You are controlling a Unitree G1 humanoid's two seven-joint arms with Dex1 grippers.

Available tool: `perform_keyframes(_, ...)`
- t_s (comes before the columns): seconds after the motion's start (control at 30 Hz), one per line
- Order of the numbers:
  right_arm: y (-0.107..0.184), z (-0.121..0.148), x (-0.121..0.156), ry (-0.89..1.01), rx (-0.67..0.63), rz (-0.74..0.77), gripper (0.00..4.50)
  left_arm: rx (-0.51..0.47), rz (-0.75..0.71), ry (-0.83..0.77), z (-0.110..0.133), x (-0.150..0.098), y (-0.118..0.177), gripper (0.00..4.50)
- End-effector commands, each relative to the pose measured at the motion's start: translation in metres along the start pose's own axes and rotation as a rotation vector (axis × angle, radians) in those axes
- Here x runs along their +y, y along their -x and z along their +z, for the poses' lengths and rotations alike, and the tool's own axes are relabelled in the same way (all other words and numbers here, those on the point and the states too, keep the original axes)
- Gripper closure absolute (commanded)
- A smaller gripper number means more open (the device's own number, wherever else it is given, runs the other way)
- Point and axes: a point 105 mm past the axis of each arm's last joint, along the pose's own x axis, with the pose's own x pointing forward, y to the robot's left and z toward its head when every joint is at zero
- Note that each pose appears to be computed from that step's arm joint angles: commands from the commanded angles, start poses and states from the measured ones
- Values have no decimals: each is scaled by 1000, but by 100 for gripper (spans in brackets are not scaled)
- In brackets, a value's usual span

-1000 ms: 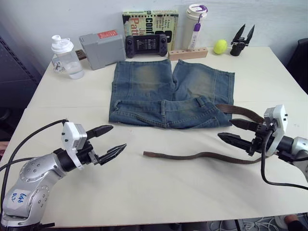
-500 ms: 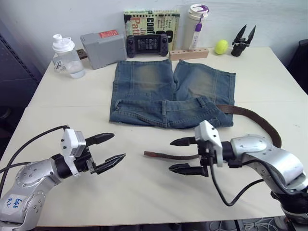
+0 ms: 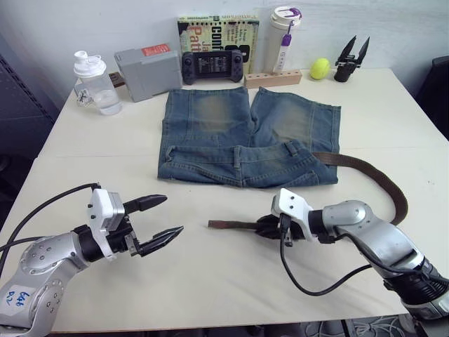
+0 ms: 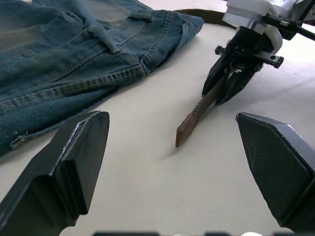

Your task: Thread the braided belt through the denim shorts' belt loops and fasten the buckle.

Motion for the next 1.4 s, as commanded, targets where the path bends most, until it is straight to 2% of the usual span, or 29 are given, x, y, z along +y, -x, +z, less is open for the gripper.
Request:
perform_keyframes(0.03,-3,25,6,142,-127,17,442,-24,-98,-34,16,-4,-2,0)
perform_keyframes(0.13,7,53,23,222,-241,99,442,-32,-176,-36,22,-5,-9,0)
perform_keyframes(0.27,14,74,34,297,-305,146,442,-34,-283,-23,27,-7,-21,0)
perform_keyframes(0.43,18,82,39,331,-323,167,442,-16,-359,15,22,-8,-29,0)
perform_keyframes(0.6,18,85,38,340,-318,159,442,-47,-375,36,26,-8,-33,0)
perform_keyframes(0.7,18,84,37,336,-310,150,450,-60,-410,51,29,-12,-33,71)
perform_keyframes(0.93,18,84,34,313,-312,132,450,-33,-419,60,26,-14,-28,338)
perform_keyframes(0.97,18,84,33,310,-315,128,450,-26,-416,57,25,-14,-28,396)
perform_keyframes(1.0,18,85,32,308,-316,124,450,-13,-410,51,24,-13,-28,405)
perform_keyframes(1.03,18,85,32,304,-316,122,450,-6,-407,47,22,-13,-28,437)
perform_keyframes(1.23,21,89,26,255,-345,91,450,-14,-376,49,23,-11,-32,446)
perform_keyframes(1.33,24,94,21,205,-373,60,317,-40,-337,80,24,-8,-35,450)
perform_keyframes(1.4,26,96,17,160,-394,41,255,-67,-314,107,26,-6,-38,450)
